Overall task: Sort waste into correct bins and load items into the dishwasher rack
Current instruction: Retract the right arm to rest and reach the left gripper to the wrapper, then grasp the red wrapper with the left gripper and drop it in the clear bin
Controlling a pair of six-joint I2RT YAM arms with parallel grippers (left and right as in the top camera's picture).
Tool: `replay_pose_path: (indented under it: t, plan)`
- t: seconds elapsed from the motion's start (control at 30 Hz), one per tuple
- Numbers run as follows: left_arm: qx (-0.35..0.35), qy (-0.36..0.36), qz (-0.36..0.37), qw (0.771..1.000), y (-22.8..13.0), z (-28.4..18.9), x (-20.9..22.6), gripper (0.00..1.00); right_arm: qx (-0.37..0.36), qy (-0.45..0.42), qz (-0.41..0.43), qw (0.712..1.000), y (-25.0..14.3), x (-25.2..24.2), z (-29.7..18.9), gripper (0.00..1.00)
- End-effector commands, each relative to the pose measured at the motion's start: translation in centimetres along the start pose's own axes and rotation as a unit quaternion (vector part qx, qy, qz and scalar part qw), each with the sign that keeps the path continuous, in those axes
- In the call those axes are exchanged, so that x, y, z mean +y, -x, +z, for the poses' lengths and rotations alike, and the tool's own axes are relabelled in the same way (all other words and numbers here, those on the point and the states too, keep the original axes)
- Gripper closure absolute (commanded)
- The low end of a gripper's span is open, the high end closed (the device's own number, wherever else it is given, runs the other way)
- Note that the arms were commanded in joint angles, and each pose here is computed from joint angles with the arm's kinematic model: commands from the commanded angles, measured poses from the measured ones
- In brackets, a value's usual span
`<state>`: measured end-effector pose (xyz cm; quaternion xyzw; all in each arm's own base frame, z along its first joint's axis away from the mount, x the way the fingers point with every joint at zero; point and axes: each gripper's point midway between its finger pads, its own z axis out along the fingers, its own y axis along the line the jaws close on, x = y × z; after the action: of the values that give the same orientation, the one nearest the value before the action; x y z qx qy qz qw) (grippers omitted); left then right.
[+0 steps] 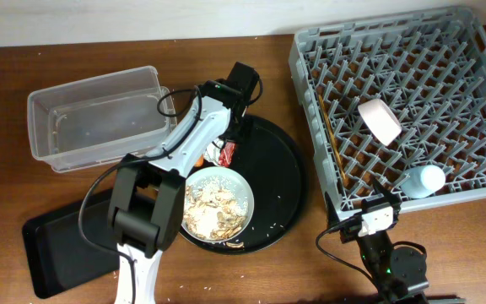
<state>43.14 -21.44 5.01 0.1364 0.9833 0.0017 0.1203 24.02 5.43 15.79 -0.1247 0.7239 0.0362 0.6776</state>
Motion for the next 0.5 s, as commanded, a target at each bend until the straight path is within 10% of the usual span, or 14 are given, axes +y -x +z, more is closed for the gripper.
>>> replay_pose_path:
  t: [0.0, 0.27, 0.47]
  plan:
    - [-0.002, 0.017, -0.003, 1.000, 0.4, 1.6, 0.6, 0.47, 0.001, 0.006, -0.003, 1.000, -0.3, 0.3, 0.0, 0.02]
    - [0.019, 0.031, 0.022, 0.999, -1.0, 3.8, -1.1, 0.54, 0.001, 0.006, -0.003, 1.000, -0.3, 0.3, 0.0, 0.02]
    - [0.033, 0.034, 0.024, 0.999, -1.5, 4.0, -1.0, 1.00, 0.001, 0.006, -0.003, 1.000, -0.3, 0.3, 0.0, 0.02]
